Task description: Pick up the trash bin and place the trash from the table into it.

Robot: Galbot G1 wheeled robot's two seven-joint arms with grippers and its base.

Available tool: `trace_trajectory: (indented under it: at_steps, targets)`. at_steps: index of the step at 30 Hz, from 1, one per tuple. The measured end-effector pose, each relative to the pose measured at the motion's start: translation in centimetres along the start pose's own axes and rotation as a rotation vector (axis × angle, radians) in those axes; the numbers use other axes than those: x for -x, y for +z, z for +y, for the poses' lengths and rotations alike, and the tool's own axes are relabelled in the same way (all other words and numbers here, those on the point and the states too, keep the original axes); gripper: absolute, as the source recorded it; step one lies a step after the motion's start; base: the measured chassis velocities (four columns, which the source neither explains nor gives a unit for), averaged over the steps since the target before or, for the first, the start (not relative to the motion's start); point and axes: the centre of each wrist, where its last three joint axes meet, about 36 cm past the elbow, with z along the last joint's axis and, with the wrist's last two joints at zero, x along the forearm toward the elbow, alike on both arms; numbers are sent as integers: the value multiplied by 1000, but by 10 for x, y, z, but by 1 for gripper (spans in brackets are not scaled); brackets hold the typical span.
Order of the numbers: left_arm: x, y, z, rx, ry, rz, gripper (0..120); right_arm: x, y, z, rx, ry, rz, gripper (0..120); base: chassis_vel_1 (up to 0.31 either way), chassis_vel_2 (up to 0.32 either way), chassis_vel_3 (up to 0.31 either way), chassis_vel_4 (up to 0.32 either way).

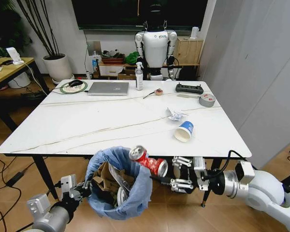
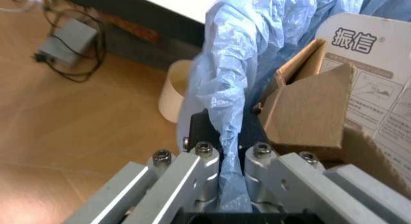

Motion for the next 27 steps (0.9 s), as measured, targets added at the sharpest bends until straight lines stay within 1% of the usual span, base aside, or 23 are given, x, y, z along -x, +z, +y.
trace_trajectory:
  at_steps: [3, 4, 9, 13, 17, 21, 25, 27]
  targets:
    - [2, 3, -3, 7, 23, 25, 0, -1, 2, -2, -5, 2, -6, 46, 0, 0, 0, 0]
    - [5, 5, -4, 13, 44, 48, 0, -2, 1, -3, -18, -2, -15, 46, 0, 0, 0, 0]
    - [6, 4, -4, 14, 57, 65, 0, 7, 3, 2, -18, -21, -48, 46, 0, 0, 0, 0]
    - [5, 2, -3, 19, 59, 73, 0, 29, 9, 4, 17, -32, -85, 46, 0, 0, 0, 0]
    - [4, 1, -1, 25, 55, 73, 0, 35, 11, 0, 44, -19, -62, 46, 0, 0, 0, 0]
    - [2, -1, -1, 31, 53, 69, 0, 35, 8, -2, 95, -9, 11, 46, 0, 0, 0, 0]
    - [2, -2, -2, 29, 54, 66, 0, 35, 6, -2, 100, -19, 26, 46, 0, 0, 0, 0]
    - [3, -2, -2, 28, 55, 64, 0, 36, 6, -1, 77, -29, 23, 46, 0, 0, 0, 0]
